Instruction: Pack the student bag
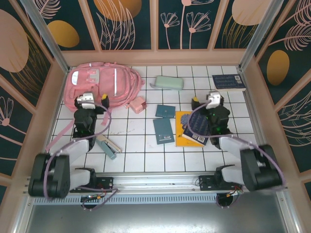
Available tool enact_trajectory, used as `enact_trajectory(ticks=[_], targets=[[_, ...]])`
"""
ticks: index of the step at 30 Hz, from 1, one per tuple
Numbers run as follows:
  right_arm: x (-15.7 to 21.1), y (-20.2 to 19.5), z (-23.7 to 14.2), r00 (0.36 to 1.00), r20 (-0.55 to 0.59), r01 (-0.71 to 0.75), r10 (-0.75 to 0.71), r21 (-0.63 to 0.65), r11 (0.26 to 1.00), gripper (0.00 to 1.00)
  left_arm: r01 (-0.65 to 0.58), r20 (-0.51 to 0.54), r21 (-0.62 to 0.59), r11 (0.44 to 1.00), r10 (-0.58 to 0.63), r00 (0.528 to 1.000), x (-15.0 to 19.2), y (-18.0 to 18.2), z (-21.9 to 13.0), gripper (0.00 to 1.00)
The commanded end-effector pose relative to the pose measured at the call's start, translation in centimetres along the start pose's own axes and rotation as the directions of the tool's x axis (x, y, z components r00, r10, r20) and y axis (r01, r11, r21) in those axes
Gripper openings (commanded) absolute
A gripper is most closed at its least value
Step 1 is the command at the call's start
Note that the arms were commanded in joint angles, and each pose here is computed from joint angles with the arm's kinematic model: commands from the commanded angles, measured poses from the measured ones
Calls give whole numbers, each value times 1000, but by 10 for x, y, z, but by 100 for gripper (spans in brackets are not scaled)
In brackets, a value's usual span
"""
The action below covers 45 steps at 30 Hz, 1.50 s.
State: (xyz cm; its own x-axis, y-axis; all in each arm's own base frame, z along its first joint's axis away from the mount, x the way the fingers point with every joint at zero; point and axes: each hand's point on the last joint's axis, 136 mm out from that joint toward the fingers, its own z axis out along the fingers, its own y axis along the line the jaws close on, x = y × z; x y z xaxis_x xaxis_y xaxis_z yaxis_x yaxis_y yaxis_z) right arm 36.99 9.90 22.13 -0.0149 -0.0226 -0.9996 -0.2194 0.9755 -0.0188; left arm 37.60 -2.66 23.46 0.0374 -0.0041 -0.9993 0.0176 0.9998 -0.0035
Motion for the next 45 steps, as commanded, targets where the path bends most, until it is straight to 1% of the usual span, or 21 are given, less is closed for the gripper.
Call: enact_trajectory(ticks=[1,3,5,7,9,11,13,14,16,17,19,21,23,26,29,33,35,38,39,43,45], targets=[[-62,47,-11,996,79,58,-51,-82,995,99,-36,101,81,996,28,994,-63,-32,-13,98],[-100,85,-24,990,134,59,-38,-154,986,99,14,121,181,983,-37,992,-99,-58,-23,99],[-134,111,-39,980,197,57,-21,-177,983,99,70,59,219,973,-85,995,-119,-73,-23,99],[-163,123,-44,977,213,6,32,-175,985,99,137,-27,124,983,-135,991,-136,-69,-14,99],[-176,127,-37,985,117,-100,124,-195,976,99,240,-148,-19,971,-240,959,-135,-55,-2,99],[-173,130,-25,986,-37,-165,161,-228,960,99,238,-229,-66,969,-247,942,-132,-55,9,99],[-165,126,-12,970,-117,-236,213,-255,938,99,330,-220,-211,920,-374,901,-122,-41,18,99],[-158,117,-4,946,-159,-315,282,-255,914,99,344,-242,-192,919,-384,891,-118,-47,26,99],[-140,93,10,875,-230,-473,426,-219,853,99,339,-330,-118,933,-359,873,-108,-71,48,99],[-129,86,15,835,-281,-535,473,-212,818,99,337,-380,-121,934,-357,854,-98,-79,60,99],[-104,76,24,787,-368,-576,496,-145,805,99,324,-472,-124,938,-343,812,-74,-95,84,99],[-84,77,26,800,-382,-536,464,-106,838,99,290,-558,-106,951,-298,774,-44,-111,108,99],[-68,78,26,774,-412,-550,480,-63,833,99,211,-638,-89,973,-219,738,-6,-122,132,95],[-54,92,18,778,-465,-532,423,-127,837,97,110,-731,-58,992,-117,673,41,-133,162,87],[-32,98,14,750,-526,-537,401,-131,833,93,120,-775,-11,993,-84,627,74,-151,183,81],[-6,96,8,720,-571,-516,395,-61,854,91,116,-821,18,993,-51,568,122,-164,201,77],[-1,99,1,713,-580,-523,394,-66,850,91,78,-831,-20,997,-60,553,141,-158,207,76],[3,103,-6,708,-590,-523,388,-70,849,90,57,-838,-43,997,-67,542,156,-156,212,70],[5,104,-7,709,-591,-516,384,-64,854,90,46,-834,-55,997,-71,547,156,-153,214,66],[12,112,-10,707,-606,-504,364,-71,861,87,-31,-827,-102,994,-68,558,160,-137,212,60],[10,121,-11,717,-605,-501,347,-101,860,86,-59,-829,-102,993,-52,557,163,-133,210,53]])
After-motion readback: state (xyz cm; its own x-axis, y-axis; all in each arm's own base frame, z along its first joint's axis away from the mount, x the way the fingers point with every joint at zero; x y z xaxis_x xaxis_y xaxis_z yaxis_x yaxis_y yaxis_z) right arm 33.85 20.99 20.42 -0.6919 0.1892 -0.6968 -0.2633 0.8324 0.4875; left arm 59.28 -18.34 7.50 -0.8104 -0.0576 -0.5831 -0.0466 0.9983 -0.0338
